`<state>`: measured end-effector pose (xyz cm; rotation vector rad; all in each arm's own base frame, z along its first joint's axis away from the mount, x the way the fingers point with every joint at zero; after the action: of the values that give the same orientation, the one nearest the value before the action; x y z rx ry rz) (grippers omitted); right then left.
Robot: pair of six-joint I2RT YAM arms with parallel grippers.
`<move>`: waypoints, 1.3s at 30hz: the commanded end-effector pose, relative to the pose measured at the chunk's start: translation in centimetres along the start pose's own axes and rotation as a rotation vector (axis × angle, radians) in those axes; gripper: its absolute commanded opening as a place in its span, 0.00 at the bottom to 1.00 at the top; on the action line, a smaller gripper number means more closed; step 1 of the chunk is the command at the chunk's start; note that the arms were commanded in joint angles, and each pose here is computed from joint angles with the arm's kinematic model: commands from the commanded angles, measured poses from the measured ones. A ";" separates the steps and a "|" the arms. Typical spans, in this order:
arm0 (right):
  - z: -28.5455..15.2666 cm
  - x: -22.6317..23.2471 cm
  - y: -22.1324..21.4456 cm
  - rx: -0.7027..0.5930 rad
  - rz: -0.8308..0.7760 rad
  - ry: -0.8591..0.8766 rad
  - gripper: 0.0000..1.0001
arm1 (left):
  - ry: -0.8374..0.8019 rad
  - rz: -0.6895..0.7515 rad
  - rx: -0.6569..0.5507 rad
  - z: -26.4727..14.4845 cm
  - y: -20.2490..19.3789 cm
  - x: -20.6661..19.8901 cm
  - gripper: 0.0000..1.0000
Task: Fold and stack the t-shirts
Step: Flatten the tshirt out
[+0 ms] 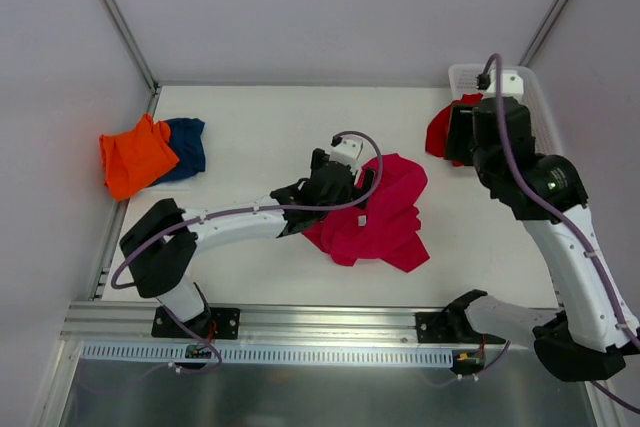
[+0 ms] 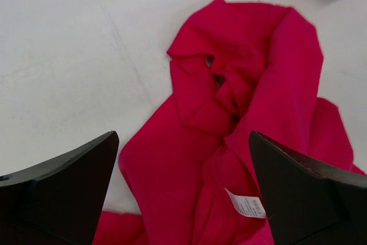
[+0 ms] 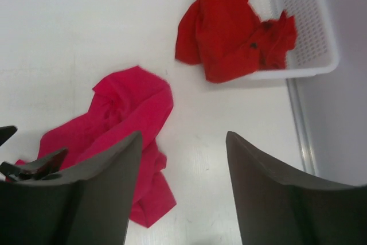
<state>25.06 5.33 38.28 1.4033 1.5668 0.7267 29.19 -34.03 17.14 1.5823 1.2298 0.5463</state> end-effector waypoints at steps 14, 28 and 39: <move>16.7 17.1 -12.1 0.408 -0.041 0.357 0.79 | 0.318 -0.139 -0.071 -4.4 -2.9 8.6 0.99; 20.0 23.2 -17.9 0.591 -0.135 0.425 0.75 | 0.334 -0.200 -0.093 -8.3 -3.8 11.2 0.99; 19.7 22.1 -17.7 0.596 -0.224 0.348 0.00 | 0.333 -0.230 -0.091 -8.9 -4.2 11.6 0.99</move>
<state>33.97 21.32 6.25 1.5675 2.3644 0.3614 24.27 -20.72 13.64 1.3505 1.5624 0.7192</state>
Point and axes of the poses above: each gripper's point midway between its finger pads, its own z axis out along the fingers, its own x axis along the line the jaws close on, y = z × x, the point moved 2 cm from there along -z, back along the fingers, and after that the axes turned 9 degrees about -z, right-handed, at the moved point
